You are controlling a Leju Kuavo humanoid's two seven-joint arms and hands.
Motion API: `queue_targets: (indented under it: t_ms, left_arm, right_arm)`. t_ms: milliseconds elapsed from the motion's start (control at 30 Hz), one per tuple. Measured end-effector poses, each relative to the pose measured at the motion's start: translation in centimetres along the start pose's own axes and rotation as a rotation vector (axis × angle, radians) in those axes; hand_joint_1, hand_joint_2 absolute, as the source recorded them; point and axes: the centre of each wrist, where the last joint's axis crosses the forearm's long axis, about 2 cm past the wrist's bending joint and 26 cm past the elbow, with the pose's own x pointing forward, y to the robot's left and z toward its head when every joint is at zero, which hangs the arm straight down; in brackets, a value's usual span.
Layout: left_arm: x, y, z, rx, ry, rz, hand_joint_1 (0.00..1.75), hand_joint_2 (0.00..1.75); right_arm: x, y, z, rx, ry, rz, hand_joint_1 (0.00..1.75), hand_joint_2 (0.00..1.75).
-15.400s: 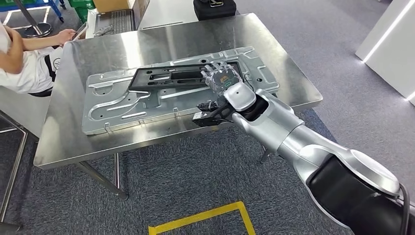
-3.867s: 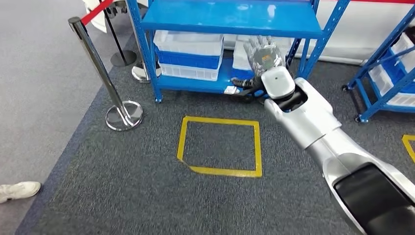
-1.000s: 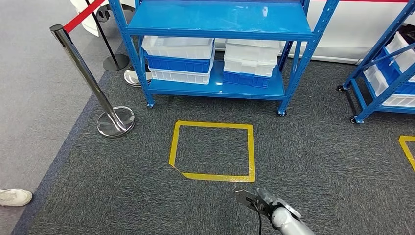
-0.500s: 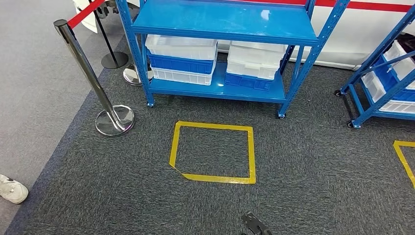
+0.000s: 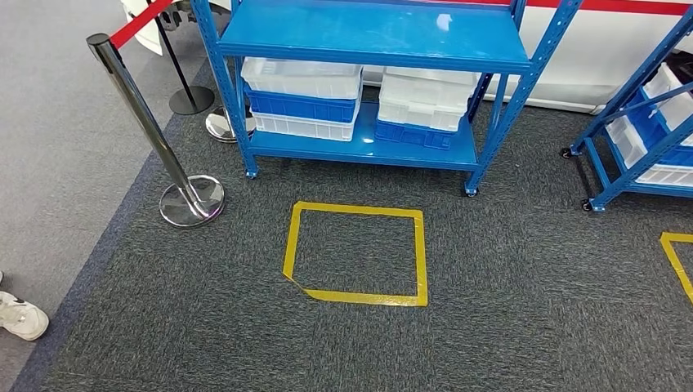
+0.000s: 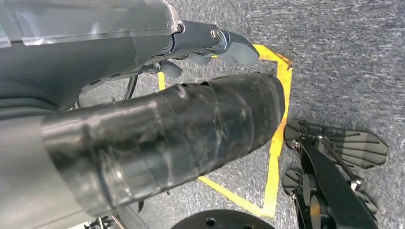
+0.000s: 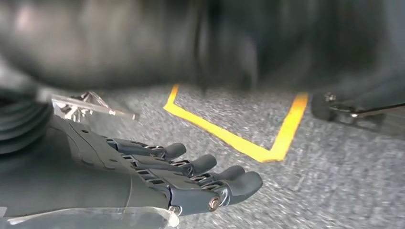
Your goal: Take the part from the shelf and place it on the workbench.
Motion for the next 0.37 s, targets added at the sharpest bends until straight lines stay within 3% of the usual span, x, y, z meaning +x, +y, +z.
queue_targets:
  t_ms: [367]
  left_arm:
    - [0.14,-0.14,0.00,-0.008,-0.006,-0.021,0.00,0.00]
  right_arm:
    - [-1.17,0.00,0.20,-0.008,0.033,-0.029,0.00,0.00]
